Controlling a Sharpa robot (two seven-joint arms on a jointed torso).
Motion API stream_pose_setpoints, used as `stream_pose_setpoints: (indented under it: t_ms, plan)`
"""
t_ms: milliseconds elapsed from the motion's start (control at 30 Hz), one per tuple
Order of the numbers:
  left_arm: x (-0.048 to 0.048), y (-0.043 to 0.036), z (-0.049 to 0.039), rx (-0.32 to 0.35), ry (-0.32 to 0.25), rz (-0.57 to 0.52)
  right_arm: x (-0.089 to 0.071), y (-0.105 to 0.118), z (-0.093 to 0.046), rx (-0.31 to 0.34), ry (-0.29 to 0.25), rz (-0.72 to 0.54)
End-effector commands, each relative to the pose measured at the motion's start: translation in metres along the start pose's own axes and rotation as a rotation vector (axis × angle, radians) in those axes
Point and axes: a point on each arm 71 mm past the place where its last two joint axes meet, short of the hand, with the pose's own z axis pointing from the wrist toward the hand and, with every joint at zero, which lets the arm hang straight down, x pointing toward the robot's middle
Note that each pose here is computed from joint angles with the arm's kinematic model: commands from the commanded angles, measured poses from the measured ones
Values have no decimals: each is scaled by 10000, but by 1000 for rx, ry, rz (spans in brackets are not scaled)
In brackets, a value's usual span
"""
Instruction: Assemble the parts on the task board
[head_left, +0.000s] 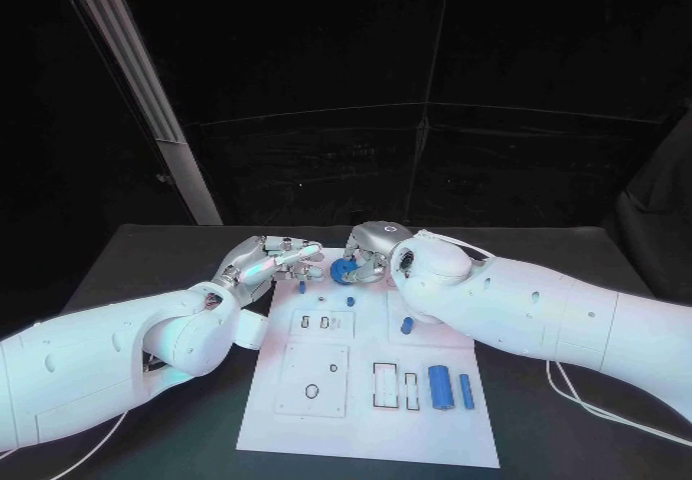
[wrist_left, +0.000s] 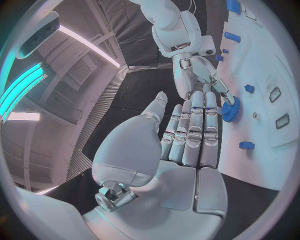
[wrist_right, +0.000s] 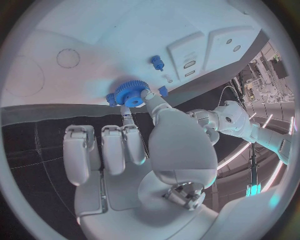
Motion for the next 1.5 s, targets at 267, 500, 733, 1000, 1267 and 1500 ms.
stream_pose_setpoints:
  t_ms: [267, 500, 733, 1000, 1267, 1500]
  plan:
    - [10, -20, 6, 13, 7, 1, 15, -15, 29, 9, 10, -22]
    - [8, -20, 6, 12, 8, 1, 32, -9, 32, 5, 31, -23]
    - [8, -20, 6, 11, 8, 1, 43, -13, 29, 9, 46, -9]
    - [4, -20, 6, 10, 8, 1, -36, -110, -33, 5, -52, 45]
    - [-23, -26, -9, 12, 2, 3, -166, -573, -461, -54, -105, 239]
    - [-36, -28, -12, 14, -2, 5, -206, -1138, -838, -10, -39, 382]
